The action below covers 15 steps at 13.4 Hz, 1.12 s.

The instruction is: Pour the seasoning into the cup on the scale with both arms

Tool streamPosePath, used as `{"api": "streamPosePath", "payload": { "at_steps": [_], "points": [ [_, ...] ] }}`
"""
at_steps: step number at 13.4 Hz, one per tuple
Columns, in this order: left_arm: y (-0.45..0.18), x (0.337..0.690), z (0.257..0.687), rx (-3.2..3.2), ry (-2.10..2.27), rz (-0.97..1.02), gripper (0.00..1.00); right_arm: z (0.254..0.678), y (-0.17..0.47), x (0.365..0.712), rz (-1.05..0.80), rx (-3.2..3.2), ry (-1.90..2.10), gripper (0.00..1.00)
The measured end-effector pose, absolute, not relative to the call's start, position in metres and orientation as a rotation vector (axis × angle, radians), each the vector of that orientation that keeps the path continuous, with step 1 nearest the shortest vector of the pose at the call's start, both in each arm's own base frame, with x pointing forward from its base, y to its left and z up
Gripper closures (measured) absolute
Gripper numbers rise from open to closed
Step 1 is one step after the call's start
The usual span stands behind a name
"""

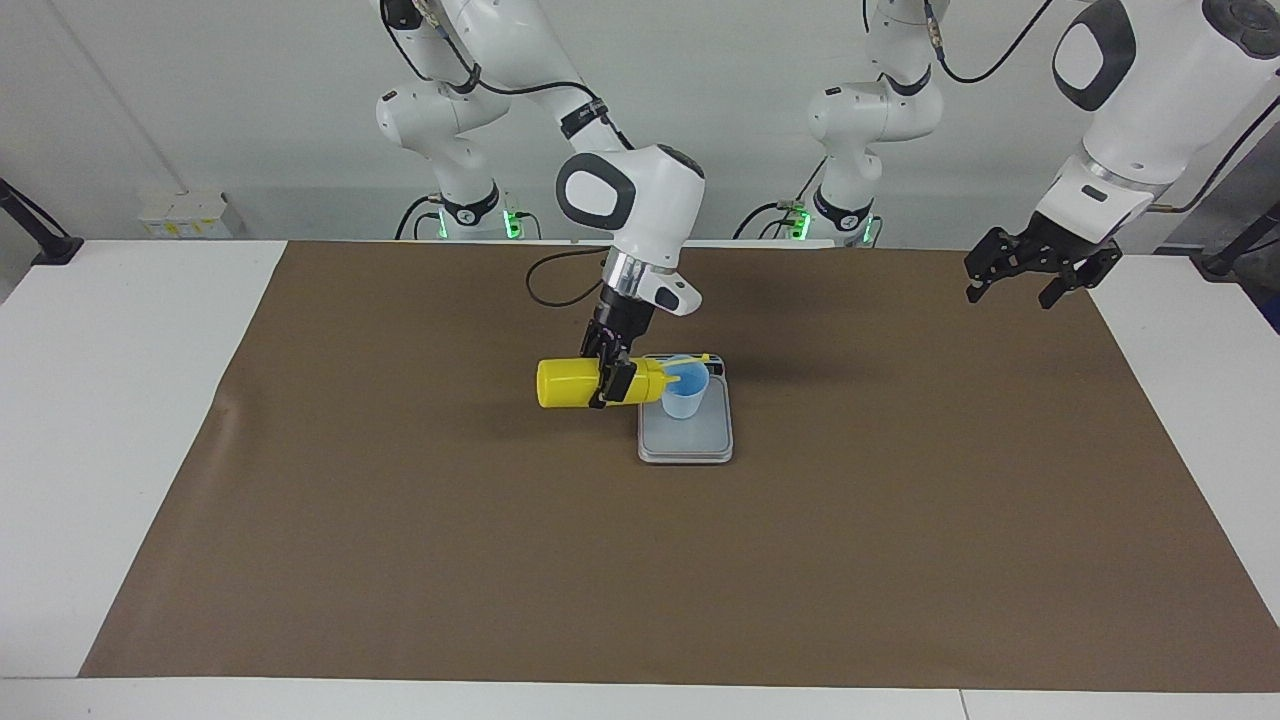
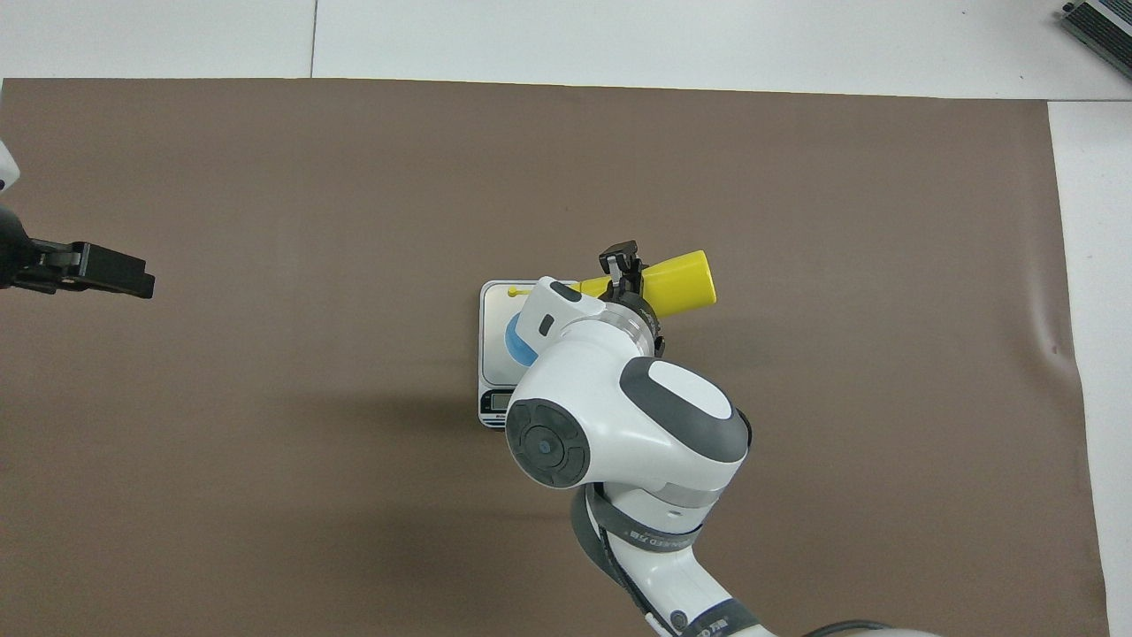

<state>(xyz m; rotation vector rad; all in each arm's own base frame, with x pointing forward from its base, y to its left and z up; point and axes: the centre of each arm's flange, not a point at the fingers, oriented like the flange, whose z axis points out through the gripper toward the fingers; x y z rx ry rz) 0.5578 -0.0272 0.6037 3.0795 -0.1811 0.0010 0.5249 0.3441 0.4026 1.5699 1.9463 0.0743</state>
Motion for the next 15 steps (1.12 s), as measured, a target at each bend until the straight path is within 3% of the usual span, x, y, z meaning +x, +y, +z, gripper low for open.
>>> {"api": "streamPosePath", "payload": {
  "at_steps": [8,15],
  "points": [
    [-0.027,0.558,0.604,3.079,-0.181,0.001,0.0,0.467,0.327,0.521,0.226,1.86,1.893,0.52],
    [-0.027,0.558,0.604,3.079,-0.181,0.001,0.0,0.52,0.244,0.546,0.344,2.126,1.936,0.52]
  ]
}}
